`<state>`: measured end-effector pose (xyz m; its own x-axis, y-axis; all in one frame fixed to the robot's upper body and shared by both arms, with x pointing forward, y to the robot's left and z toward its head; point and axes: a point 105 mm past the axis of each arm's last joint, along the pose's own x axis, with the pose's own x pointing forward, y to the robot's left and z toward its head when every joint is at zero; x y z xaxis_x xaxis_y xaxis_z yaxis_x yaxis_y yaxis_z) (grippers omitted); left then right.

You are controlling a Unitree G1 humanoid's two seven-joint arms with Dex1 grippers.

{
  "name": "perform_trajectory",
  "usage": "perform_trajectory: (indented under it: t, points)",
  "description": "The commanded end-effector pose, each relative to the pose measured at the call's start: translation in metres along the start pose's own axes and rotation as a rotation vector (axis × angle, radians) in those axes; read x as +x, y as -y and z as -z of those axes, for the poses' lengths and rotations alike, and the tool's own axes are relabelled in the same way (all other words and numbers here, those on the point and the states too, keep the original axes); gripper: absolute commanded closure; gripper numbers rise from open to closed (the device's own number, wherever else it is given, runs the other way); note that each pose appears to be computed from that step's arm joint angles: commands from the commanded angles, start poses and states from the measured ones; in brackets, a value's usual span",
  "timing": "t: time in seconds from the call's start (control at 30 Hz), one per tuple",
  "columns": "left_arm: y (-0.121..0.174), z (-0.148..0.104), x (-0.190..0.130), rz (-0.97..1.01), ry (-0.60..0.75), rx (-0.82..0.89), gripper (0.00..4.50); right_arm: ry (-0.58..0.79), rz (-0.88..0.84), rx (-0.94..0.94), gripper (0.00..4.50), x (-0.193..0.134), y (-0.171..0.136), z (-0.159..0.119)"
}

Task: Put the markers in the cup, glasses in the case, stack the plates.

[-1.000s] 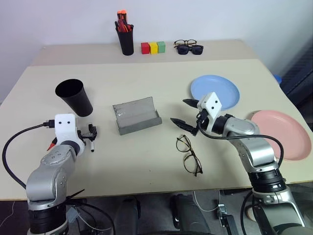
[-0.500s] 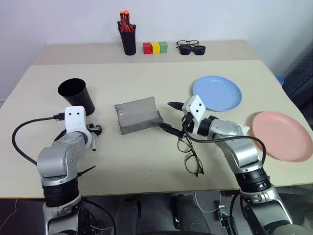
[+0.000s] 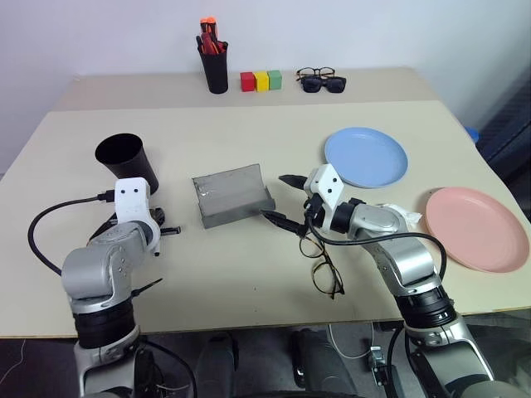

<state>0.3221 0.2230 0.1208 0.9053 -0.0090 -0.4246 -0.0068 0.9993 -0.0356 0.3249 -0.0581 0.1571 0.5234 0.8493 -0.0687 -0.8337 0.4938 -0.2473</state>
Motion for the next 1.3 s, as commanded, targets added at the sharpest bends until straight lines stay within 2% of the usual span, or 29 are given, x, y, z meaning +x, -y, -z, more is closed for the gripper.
perform_trajectory:
  t: [0.03,0.1,0.2,0.3,0.4,0.67,0.93,1.07,1.17,1.3]
  points:
    - [0.041,-0.055,-0.036,0.271,0.316,0.166,4.46,0.059,-0.009,-0.043,0.00,0.001,-0.003,-0.018]
    - [0.043,-0.086,-0.053,0.285,0.493,0.236,4.46,0.065,-0.015,-0.046,0.00,0.003,-0.003,-0.020]
    - [0.019,-0.133,-0.059,0.106,0.735,0.180,4.46,0.081,-0.018,-0.047,0.00,0.008,-0.003,-0.024]
    - [-0.004,-0.166,-0.060,-0.062,0.888,0.158,4.46,0.116,-0.012,-0.051,0.00,0.015,-0.004,-0.032]
    - [-0.017,-0.181,-0.054,-0.172,0.976,0.192,4.46,0.171,0.012,-0.049,0.00,0.027,-0.003,-0.045]
    - [-0.034,-0.167,-0.021,-0.294,0.997,0.211,4.46,0.280,0.101,-0.030,0.00,0.062,-0.008,-0.072]
    - [-0.047,-0.149,-0.009,-0.326,0.979,0.182,4.46,0.285,0.089,-0.008,0.00,0.063,-0.017,-0.069]
    - [-0.050,-0.133,0.002,-0.317,0.930,0.154,4.46,0.291,0.075,-0.002,0.00,0.063,-0.020,-0.070]
    - [-0.052,-0.130,0.003,-0.320,0.932,0.116,4.46,0.295,0.073,-0.001,0.00,0.064,-0.020,-0.071]
    - [-0.059,-0.131,-0.001,-0.367,0.945,0.114,2.57,0.297,0.071,0.000,0.00,0.064,-0.020,-0.072]
